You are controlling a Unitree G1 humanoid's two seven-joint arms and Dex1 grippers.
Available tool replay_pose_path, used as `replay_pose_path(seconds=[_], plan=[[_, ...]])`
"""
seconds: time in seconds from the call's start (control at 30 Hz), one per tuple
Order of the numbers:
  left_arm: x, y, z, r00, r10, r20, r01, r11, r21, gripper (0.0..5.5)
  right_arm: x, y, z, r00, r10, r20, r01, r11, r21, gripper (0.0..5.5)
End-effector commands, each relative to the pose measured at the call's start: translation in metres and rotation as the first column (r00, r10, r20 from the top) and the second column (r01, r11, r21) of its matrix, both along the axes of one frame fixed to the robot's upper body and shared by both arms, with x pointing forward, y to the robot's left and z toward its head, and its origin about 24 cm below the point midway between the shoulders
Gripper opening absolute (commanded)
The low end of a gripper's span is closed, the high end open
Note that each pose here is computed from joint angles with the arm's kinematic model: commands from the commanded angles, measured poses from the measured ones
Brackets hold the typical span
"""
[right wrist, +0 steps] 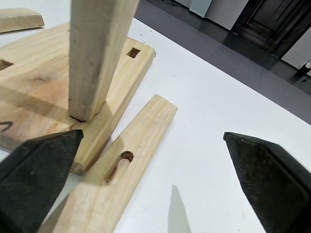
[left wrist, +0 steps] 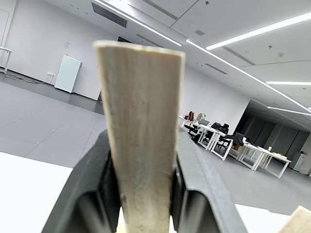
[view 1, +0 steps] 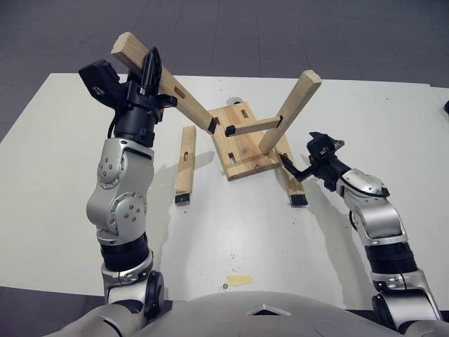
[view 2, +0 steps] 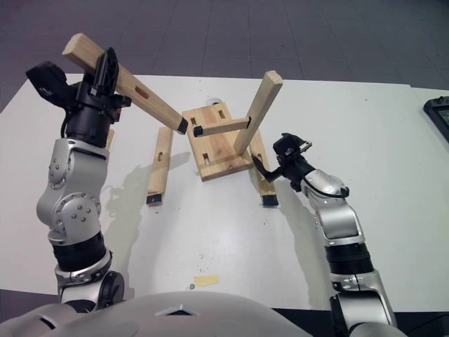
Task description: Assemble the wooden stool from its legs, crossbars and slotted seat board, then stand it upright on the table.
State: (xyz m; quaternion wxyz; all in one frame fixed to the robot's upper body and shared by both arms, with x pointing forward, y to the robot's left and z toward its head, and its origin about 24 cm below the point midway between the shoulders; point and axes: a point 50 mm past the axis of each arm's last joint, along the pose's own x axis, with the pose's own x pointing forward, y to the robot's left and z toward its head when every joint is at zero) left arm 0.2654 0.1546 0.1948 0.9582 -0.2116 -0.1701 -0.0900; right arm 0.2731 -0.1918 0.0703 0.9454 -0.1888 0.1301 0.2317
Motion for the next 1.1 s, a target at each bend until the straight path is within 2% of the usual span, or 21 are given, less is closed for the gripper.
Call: replay_pose_path(seconds=[0.03,0.23,0.33,0.6,0.83,1.1], plan=[[0.001,-0.002,0.004,1.000,0.005,0.013,-0.005,1.000,0.012,1.03,0.000,-0.005,-0.014,0.996,-0.056,-0.071,0.049,0.995,-0.091,5.40],[0.002,-0.003,0.003,1.000,0.003,0.003,-0.003,1.000,0.014,1.03,0.010,-0.033,-0.011,0.981,-0.188,-0.040,0.177,0.966,-0.190,5.40],[0.003,-0.003,0.002,1.000,0.002,-0.002,-0.002,1.000,0.016,1.03,0.014,-0.036,-0.007,0.980,-0.200,-0.014,0.193,0.959,-0.207,5.40],[0.002,-0.009,-0.002,0.999,-0.027,-0.024,0.028,0.999,0.020,1.03,0.026,-0.009,-0.009,0.994,-0.110,0.007,0.110,0.978,-0.178,5.40],[-0.001,-0.021,-0.007,0.995,-0.086,-0.060,0.087,0.996,0.015,1.03,0.041,0.009,-0.012,0.996,-0.079,0.050,0.089,0.964,-0.251,5.40],[-0.007,-0.019,-0.019,0.988,-0.067,-0.139,0.067,0.998,-0.003,1.03,0.026,0.022,-0.012,1.000,0.010,-0.014,-0.013,0.981,-0.193,5.40]])
